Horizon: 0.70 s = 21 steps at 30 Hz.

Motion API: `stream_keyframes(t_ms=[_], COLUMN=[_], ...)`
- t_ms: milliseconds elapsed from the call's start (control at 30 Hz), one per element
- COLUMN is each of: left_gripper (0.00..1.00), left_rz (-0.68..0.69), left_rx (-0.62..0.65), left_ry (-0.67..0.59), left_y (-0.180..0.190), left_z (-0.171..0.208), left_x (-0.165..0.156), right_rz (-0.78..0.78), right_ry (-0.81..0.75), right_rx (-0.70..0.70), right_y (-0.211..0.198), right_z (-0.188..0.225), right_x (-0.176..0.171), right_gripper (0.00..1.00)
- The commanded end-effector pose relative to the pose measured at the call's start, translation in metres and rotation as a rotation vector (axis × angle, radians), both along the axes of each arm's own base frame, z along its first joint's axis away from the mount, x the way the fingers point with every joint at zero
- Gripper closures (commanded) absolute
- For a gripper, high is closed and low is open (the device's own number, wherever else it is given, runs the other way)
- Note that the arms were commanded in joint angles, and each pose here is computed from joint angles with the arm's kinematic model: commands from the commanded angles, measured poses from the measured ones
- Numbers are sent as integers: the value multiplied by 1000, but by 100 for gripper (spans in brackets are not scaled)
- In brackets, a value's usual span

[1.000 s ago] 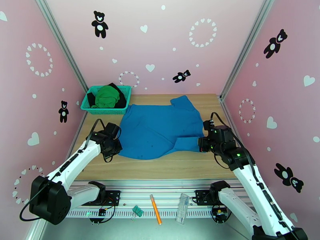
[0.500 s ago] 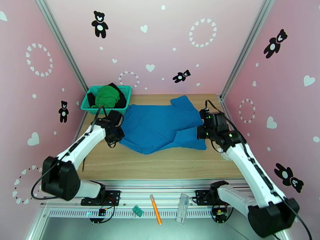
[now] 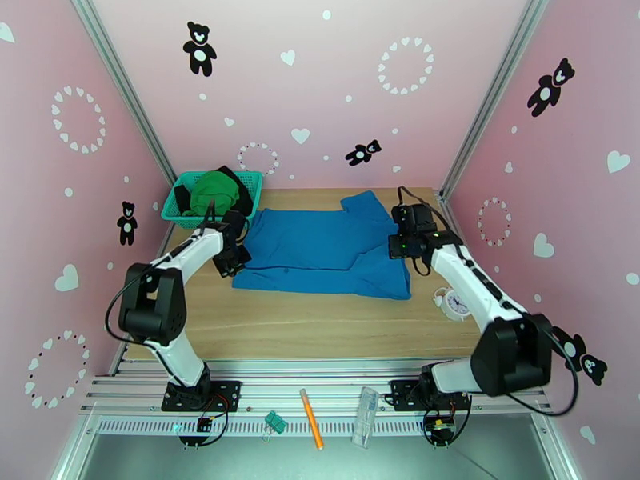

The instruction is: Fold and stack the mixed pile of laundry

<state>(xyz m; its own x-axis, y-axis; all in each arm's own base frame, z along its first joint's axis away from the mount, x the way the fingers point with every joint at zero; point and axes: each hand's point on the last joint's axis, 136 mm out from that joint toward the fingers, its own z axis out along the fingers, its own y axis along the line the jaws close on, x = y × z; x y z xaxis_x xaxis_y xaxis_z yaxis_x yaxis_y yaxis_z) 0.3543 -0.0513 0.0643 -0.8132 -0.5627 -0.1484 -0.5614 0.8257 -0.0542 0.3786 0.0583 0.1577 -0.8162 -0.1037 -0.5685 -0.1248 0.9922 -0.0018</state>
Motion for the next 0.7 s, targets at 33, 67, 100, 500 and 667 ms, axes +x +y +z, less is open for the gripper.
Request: stream_keyframes(t_ms=[33, 67, 100, 500, 667], left_gripper=[36, 27, 20, 56, 65], left_rz=[-7, -5, -4, -38, -43], left_rx=[-11, -11, -9, -76, -81], left_ry=[-30, -29, -32, -38, 21], left_y=[-3, -4, -3, -18, -25], left_z=[-1, -1, 0, -5, -36], left_x=[19, 19, 20, 2, -2], right_rz=[-12, -16, -22, -44, -124], right_ry=[-11, -3, 3, 43, 92], right_rx=[-23, -30, -35, -40, -110], right_y=[-4, -4, -6, -8, -25], right_z=[-4, -8, -11, -26, -39], right_x=[17, 18, 19, 19, 10], right_gripper=[100, 100, 100, 100, 100])
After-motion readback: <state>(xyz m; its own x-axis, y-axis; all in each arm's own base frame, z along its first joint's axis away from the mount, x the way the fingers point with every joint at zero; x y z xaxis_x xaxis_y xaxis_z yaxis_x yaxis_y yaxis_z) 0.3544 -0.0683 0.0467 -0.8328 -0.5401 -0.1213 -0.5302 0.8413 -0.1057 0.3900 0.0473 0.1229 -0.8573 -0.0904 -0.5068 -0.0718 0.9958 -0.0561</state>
